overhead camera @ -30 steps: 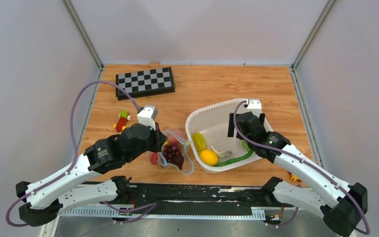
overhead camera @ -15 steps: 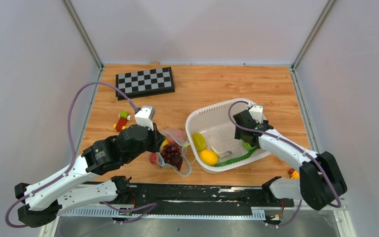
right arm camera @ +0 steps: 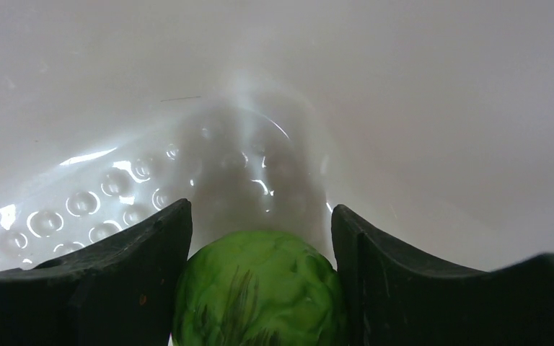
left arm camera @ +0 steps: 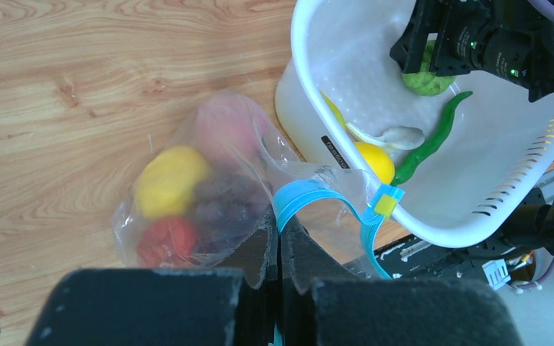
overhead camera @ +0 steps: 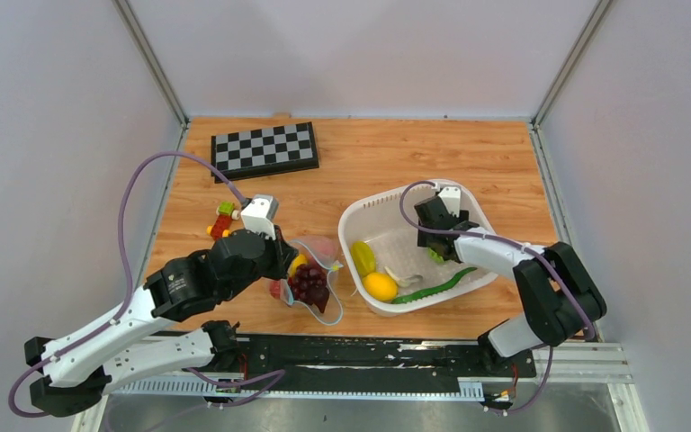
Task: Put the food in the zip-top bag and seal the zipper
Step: Pick up the fake fruit from the bin, then place the fake fruit in the zipper food storage bag.
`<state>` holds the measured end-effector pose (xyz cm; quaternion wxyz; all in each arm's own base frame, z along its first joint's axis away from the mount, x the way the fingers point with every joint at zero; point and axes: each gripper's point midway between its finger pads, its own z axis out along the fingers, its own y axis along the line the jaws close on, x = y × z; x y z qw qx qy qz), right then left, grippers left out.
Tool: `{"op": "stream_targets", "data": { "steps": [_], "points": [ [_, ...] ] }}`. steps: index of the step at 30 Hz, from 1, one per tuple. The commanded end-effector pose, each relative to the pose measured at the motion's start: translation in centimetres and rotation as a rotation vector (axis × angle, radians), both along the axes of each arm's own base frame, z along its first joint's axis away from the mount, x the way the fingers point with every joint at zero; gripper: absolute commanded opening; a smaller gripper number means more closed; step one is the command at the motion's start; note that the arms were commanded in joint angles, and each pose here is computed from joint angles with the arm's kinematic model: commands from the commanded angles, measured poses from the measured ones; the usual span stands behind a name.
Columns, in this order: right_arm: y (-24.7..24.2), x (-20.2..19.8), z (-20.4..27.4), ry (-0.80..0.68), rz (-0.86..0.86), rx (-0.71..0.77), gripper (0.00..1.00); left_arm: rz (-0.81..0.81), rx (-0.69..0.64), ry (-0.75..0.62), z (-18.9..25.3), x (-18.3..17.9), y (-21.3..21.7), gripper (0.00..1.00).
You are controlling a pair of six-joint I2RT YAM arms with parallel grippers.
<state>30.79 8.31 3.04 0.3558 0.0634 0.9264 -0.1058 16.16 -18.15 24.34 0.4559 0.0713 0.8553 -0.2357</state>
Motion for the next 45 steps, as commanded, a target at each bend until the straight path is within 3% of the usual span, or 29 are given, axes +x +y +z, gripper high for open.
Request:
{"op": "stream_targets", "data": {
  "steps": [1,2,4,20,31,39,45],
  "points": [
    [1.4,1.4,1.6,-0.086,0.092,0.052,0.37,0.033,-0.026,-0.025,0.7,0.6,0.0,0.0],
    [1.5,1.5,2.1,-0.103,0.097,0.059,0.29,0.031,-0.025,-0.021,0.6,0.6,-0.1,0.0],
    [1.8,1.6,3.4,-0.145,0.116,0.084,0.26,0.017,-0.025,-0.013,0.4,0.6,-0.6,0.0],
    [8.5,-2.8,11.1,-0.29,0.405,0.546,0.3,-0.007,-0.041,0.0,0.1,0.3,-1.0,0.0],
    [14.3,-7.2,20.0,-0.347,0.787,0.822,0.32,-0.023,-0.056,0.004,0.2,0.3,-1.7,0.0],
    [18.4,-12.6,27.1,-0.478,1.058,0.863,0.33,-0.027,-0.054,-0.005,0.8,0.5,-2.1,0.0],
    [24.2,-16.6,29.8,-0.597,1.211,0.744,0.34,-0.02,-0.105,0.01,1.3,0.8,-3.3,0.0]
  ]
}}
